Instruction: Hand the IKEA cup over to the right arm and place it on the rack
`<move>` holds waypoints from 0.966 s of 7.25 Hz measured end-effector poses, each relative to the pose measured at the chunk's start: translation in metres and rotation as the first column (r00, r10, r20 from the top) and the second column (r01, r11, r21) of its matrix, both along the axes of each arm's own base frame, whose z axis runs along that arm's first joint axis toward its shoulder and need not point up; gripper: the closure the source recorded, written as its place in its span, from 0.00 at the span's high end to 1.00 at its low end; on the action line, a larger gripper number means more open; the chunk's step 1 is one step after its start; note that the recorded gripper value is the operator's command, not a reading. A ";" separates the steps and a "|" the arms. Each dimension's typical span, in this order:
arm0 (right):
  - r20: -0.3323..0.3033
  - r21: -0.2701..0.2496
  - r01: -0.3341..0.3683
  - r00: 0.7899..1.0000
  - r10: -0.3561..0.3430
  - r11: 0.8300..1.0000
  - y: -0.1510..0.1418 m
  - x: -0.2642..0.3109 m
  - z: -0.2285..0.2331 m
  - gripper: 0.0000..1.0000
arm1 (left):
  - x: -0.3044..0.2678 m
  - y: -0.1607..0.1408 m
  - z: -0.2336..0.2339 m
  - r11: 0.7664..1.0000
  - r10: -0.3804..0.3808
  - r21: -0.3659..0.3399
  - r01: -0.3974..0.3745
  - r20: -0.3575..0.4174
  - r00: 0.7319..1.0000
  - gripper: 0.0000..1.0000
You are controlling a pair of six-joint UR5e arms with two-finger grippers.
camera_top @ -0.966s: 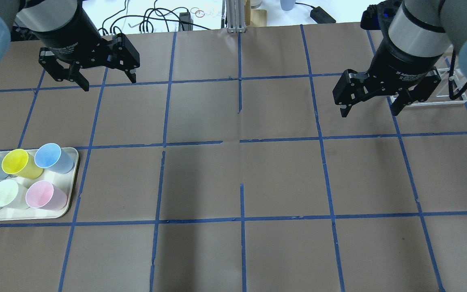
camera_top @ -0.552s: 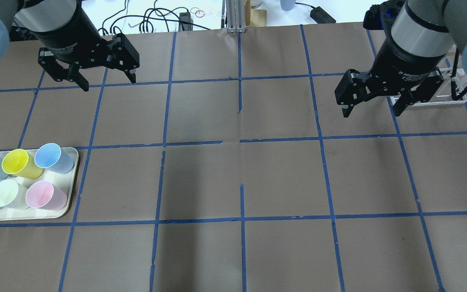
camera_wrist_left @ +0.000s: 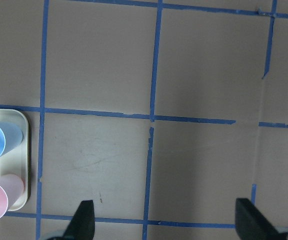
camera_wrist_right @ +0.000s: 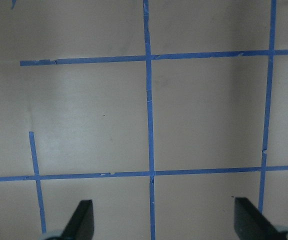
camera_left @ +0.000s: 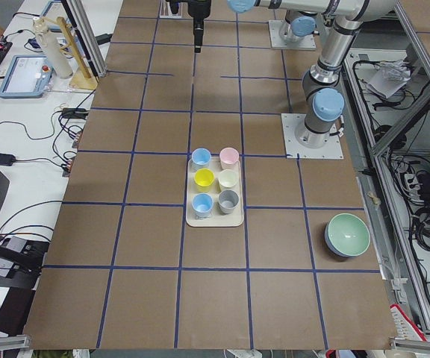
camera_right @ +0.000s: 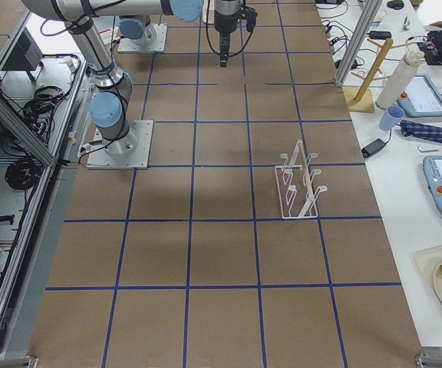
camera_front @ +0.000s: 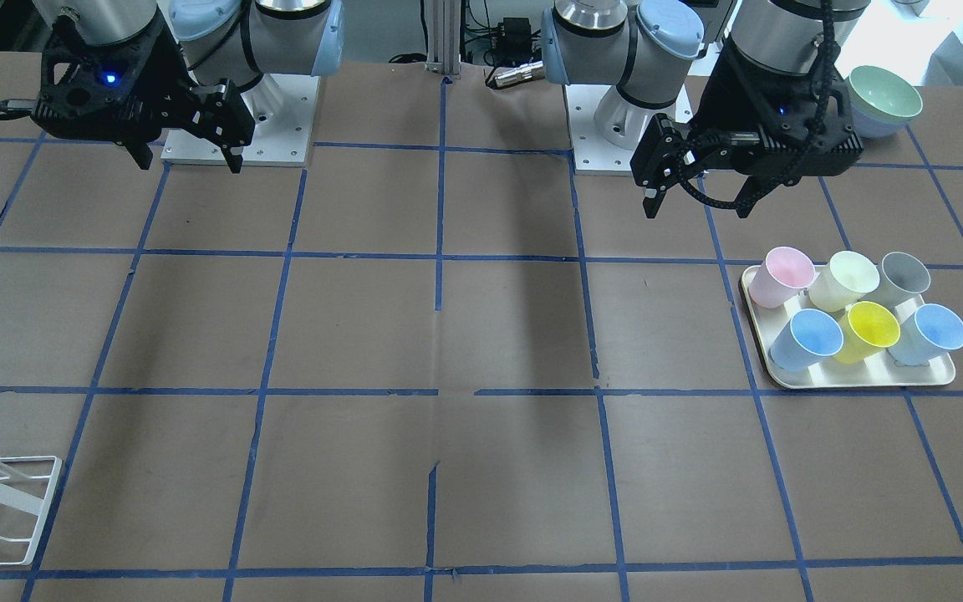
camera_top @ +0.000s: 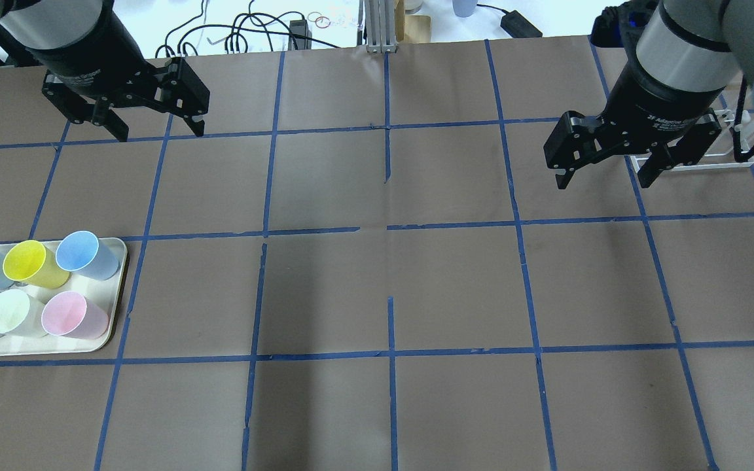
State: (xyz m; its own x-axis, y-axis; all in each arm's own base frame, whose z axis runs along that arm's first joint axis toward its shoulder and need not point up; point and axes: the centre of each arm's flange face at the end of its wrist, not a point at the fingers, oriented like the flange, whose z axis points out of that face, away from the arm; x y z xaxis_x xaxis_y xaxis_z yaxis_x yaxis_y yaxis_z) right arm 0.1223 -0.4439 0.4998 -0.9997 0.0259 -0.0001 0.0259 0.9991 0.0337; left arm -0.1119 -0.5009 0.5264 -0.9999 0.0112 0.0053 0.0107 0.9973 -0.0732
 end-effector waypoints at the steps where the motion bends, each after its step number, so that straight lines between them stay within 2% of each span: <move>1: 0.000 0.000 -0.002 1.000 0.002 1.000 0.001 0.000 0.001 1.00 | 0.023 -0.003 -0.005 0.999 -0.033 0.015 0.033 0.006 0.999 1.00; 4: -0.007 -0.009 -0.004 1.000 0.004 1.000 0.005 -0.001 0.006 1.00 | 0.123 0.001 -0.036 0.993 -0.099 0.071 0.099 -0.006 0.995 1.00; 7: -0.007 0.004 -0.001 1.000 0.001 1.000 0.010 -0.001 0.007 1.00 | 0.274 0.024 -0.071 0.984 -0.139 0.105 0.144 -0.052 0.989 1.00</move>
State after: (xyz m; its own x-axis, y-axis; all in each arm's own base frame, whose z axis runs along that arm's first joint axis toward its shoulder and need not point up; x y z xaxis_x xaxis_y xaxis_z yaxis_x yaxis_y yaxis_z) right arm 0.1216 -0.4343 0.5071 -0.9997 0.0246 0.0072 0.0249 0.9990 0.0373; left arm 0.1626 -0.4771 0.4558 -0.9871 0.1493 0.0584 0.1513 0.9880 0.0311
